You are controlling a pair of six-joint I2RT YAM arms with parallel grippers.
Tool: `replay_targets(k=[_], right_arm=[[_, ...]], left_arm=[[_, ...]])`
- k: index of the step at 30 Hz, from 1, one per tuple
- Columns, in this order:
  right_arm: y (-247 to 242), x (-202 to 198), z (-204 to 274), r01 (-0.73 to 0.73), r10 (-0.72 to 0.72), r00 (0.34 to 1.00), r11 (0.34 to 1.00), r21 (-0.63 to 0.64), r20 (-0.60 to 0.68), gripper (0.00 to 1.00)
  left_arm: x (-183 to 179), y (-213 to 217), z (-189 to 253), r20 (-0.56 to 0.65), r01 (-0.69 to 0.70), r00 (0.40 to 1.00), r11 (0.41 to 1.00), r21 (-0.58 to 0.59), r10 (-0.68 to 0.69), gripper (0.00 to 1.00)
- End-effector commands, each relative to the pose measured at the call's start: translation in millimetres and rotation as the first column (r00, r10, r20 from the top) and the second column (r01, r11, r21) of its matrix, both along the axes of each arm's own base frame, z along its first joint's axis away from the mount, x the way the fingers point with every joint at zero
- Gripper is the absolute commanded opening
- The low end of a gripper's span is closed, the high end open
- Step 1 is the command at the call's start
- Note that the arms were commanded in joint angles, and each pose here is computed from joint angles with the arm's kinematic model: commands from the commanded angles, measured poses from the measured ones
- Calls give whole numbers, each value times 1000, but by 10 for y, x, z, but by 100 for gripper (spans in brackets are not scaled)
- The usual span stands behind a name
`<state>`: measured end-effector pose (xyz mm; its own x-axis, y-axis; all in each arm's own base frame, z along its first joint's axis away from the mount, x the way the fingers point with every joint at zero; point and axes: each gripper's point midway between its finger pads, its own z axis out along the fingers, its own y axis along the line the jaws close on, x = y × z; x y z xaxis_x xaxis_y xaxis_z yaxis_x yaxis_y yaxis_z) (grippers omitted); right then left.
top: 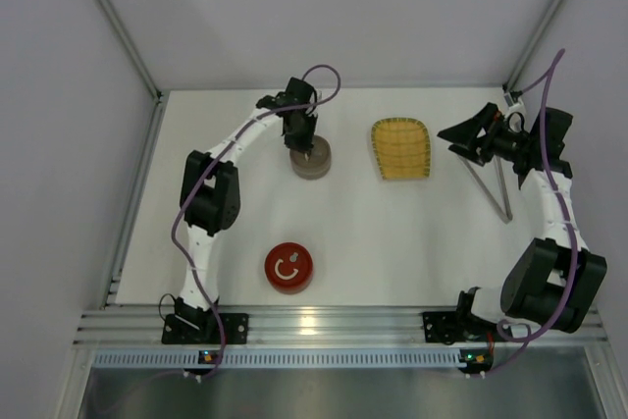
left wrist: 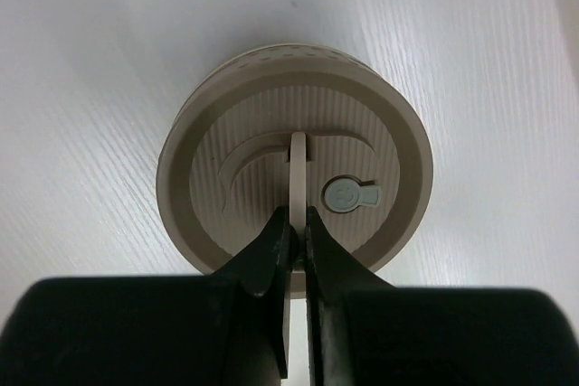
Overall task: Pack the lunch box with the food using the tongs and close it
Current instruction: Close the box lid on the packing box.
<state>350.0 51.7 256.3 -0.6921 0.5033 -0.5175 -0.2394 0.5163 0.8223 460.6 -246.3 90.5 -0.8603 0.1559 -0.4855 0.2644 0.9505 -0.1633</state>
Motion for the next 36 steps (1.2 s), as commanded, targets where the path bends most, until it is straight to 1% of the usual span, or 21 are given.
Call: replay_targets(k=[1, 2, 4, 5, 6, 7, 8, 9, 10, 11, 12, 14, 18, 21, 22, 24, 27, 30, 32, 34, 36], right_arm=[[-17, 38, 101, -22, 23, 998, 1000, -13, 64, 99], [-20, 33, 103, -25, 26, 997, 1000, -17, 68, 99], [-16, 28, 117, -33, 35, 997, 999, -27, 69, 100], [-14, 14, 102, -39, 41, 997, 999, -33, 65, 99], [-16, 12, 109, -42, 45, 997, 998, -41, 70, 99], [-21, 7, 126, -44, 48, 996, 998, -48, 74, 99], [-22, 1, 125, -51, 57, 995, 997, -64, 85, 99], [-15, -22, 117, -56, 61, 995, 996, -64, 76, 99], [-21, -23, 129, -58, 64, 995, 996, -70, 82, 99], [-24, -33, 138, -62, 69, 993, 995, -80, 92, 99], [-24, -48, 143, -62, 69, 993, 995, -82, 91, 99], [-27, -61, 168, -70, 80, 991, 993, -91, 104, 99], [-42, -86, 181, -78, 89, 990, 991, -106, 106, 100], [-91, -102, 179, -75, 87, 991, 990, -118, 103, 99], [-144, -106, 184, -64, 76, 992, 991, -120, 102, 99], [-191, -121, 184, -60, 72, 992, 991, -116, 101, 99], [-277, -152, 170, -49, 61, 993, 992, -116, 98, 99], [-331, -184, 131, -49, 61, 994, 992, -120, 93, 99], [-366, -190, 124, -51, 64, 993, 990, -133, 101, 99], [-395, -197, 89, -53, 65, 994, 990, -132, 88, 99], [-412, -204, 75, -54, 64, 995, 991, -123, 80, 99]], left_arm=[[-500, -117, -59, -66, 294, 954, 956, -6, -294, 0], [-615, -72, -130, -85, 380, 922, 925, 18, -378, 0], [-892, -69, -129, -135, 495, 861, 869, -3, -491, 0], [-1026, -29, -192, -153, 582, 804, 813, 5, -574, 0], [-1182, 11, -207, -187, 629, 764, 778, -3, -618, 0], [-1299, -23, -142, -176, 686, 719, 727, 21, -673, 0], [-1449, 64, -249, -205, 752, 652, 657, 53, -730, 0], [-1540, 87, -270, -213, 788, 612, 610, 80, -762, 0], [-1658, 7, -288, -202, 835, 549, 538, 112, -811, 0], [-1677, 40, -206, -177, 865, 497, 467, 187, -850, 0], [-1877, 50, -309, -205, 898, 434, 401, 182, -878, 0], [-1955, 22, -268, -181, 929, 345, 308, 207, -921, 0], [-2205, -183, -230, -150, 974, 187, 164, 154, -971, 0], [-2296, -330, -176, -134, 983, 99, 75, 170, -986, 0], [-2374, -396, -180, -139, 982, 56, 29, 187, -989, 0], [-2468, -525, -197, -136, 974, 4, -27, 226, -991, 0], [-2572, -601, -254, -141, 967, -42, -75, 244, -989, 0], [-2729, -644, -309, -138, 970, -92, -120, 210, -986, 0], [-2860, -639, -322, -137, 968, -139, -164, 191, -981, 0], [-3030, -672, -324, -137, 952, -213, -237, 191, -967, 1], [-3176, -680, -300, -132, 936, -265, -288, 202, -955, 1]])
